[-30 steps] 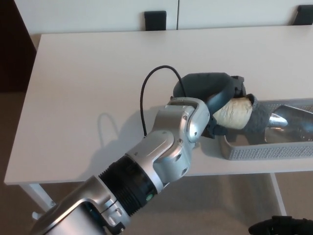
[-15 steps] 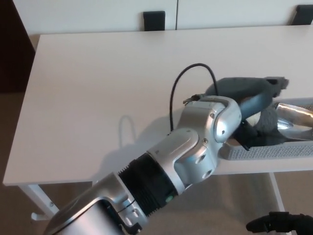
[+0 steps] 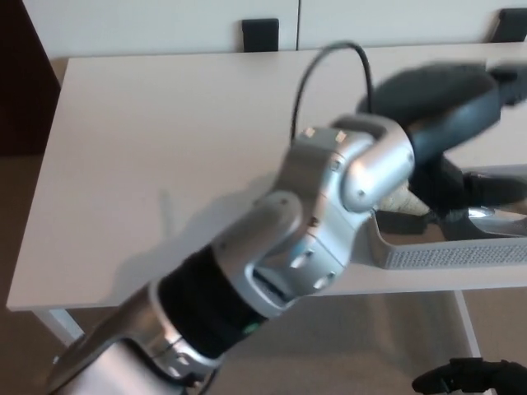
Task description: The robot walks towards a desk on which a shovel is kept on the left hand side and a container is kept on the right hand side. The robot picks up the shovel using its left hand and places it in the container.
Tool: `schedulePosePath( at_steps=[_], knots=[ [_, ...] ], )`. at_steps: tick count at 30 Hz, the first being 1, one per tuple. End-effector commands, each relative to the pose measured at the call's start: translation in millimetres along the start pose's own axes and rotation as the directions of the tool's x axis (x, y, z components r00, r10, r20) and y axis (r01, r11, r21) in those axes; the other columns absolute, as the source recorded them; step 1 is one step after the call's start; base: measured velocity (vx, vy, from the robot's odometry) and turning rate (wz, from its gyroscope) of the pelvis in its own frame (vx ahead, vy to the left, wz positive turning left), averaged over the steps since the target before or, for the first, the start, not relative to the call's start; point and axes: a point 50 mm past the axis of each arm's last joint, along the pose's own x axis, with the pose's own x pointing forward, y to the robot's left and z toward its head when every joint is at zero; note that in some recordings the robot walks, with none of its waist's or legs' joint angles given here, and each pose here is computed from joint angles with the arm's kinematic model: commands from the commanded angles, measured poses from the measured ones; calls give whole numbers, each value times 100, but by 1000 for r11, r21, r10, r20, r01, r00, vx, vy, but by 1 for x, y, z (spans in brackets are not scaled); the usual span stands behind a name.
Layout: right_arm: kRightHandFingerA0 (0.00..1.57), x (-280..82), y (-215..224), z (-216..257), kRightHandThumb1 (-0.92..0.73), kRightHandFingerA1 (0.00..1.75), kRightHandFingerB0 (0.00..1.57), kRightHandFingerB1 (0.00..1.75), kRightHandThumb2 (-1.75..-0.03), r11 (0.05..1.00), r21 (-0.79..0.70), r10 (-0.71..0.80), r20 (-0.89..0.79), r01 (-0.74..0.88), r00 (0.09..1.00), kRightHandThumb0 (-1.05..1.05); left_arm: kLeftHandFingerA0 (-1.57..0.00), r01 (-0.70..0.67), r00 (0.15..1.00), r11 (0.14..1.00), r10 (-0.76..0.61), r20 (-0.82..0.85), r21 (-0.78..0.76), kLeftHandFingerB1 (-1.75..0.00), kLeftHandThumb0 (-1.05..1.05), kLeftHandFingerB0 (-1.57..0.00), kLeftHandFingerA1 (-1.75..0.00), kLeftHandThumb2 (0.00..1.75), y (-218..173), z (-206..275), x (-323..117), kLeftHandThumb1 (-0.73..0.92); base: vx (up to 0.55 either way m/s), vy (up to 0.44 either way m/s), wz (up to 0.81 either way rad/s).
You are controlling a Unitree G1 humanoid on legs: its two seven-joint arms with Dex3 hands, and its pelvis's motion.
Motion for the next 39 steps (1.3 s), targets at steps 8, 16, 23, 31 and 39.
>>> schedulePosePath(
  at_steps=[8, 16, 23, 31, 39],
  knots=[
    [78, -13, -1, -28, -57, 58, 62, 49, -55, 1000, 2, 0, -67, 0, 998, -27, -21, 166, 878, 937, 3, 479, -309, -30, -77, -26, -28, 60, 62, 5, -185, 61, 0, 0, 0],
    [70, -19, -10, -41, -58, 55, 60, 50, -56, 997, 55, -51, -109, 57, 993, -21, -10, 456, 832, 743, -161, 531, -490, -27, -91, -15, -27, 74, 6, -34, -259, 75, 0, 0, 0],
    [72, -22, -7, -46, -58, 55, 61, 49, -56, 996, 63, -61, -128, 69, 990, -21, -19, 404, 858, 601, 12, 513, -690, -29, -99, -24, -35, 72, -6, -62, -316, 92, 0, 0, 0],
    [72, -26, -11, -48, -58, 55, 61, 49, -55, 996, 50, -71, -124, 77, 990, -26, -18, 388, 920, 568, -193, 341, -726, -30, -98, -28, -39, 67, 17, -80, -363, 87, 0, 0, 0],
    [73, -26, -8, -52, -57, 55, 60, 49, -56, 995, 59, -74, -140, 83, 987, -23, -26, 352, 934, 420, -97, 344, -837, -30, -92, -27, -30, 67, -11, -97, -381, 87, 0, 0, 0]
  ],
)
